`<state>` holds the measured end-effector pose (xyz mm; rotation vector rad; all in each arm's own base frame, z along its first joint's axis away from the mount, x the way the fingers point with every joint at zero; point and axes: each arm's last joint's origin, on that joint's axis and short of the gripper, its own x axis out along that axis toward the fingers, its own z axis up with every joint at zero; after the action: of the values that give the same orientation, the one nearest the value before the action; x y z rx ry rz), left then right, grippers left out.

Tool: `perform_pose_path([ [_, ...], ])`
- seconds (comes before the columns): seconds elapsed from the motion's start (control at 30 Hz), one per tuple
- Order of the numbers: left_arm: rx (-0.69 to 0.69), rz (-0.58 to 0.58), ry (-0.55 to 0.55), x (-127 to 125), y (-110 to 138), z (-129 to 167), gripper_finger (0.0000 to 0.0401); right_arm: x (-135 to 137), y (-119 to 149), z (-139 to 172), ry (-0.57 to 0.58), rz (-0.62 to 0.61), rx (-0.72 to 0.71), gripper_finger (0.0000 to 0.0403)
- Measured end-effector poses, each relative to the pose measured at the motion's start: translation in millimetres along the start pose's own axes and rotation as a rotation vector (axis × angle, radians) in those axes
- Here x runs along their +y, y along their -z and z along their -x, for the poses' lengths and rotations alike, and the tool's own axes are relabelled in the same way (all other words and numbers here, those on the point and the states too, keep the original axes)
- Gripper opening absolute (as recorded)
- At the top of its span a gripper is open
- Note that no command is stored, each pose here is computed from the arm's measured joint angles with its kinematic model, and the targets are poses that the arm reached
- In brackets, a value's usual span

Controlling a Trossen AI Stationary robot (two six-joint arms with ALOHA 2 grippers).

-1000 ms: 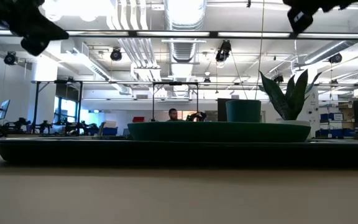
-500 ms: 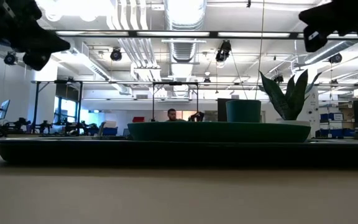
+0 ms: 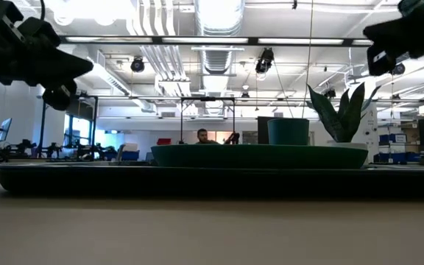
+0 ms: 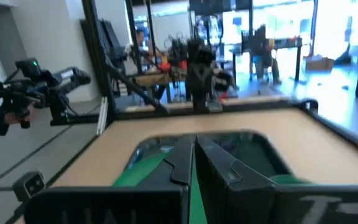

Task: Pick and place plate/cup/fork/spoon on tray
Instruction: Return to Home Position

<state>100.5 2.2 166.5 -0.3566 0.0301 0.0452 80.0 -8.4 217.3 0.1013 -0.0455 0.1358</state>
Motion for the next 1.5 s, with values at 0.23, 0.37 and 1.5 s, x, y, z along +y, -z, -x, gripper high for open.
perform_pose_path([
  [0.23, 0.033, 0.000, 0.000, 1.3, 5.5, -2.7, 0.0000, -6.0, 29.9, -6.3, 0.005, 0.062, 0.069, 0.0009],
  [0.37, 0.049, -0.009, -0.008, 1.9, 7.1, -3.7, 0.0000, -9.1, 42.1, -10.3, 0.007, 0.087, 0.069, 0.0009],
  [1.5, 0.127, -0.109, -0.079, 6.2, 15.2, -9.7, 0.0000, -21.3, 58.8, -18.0, 0.267, 0.133, 0.176, 0.0009],
])
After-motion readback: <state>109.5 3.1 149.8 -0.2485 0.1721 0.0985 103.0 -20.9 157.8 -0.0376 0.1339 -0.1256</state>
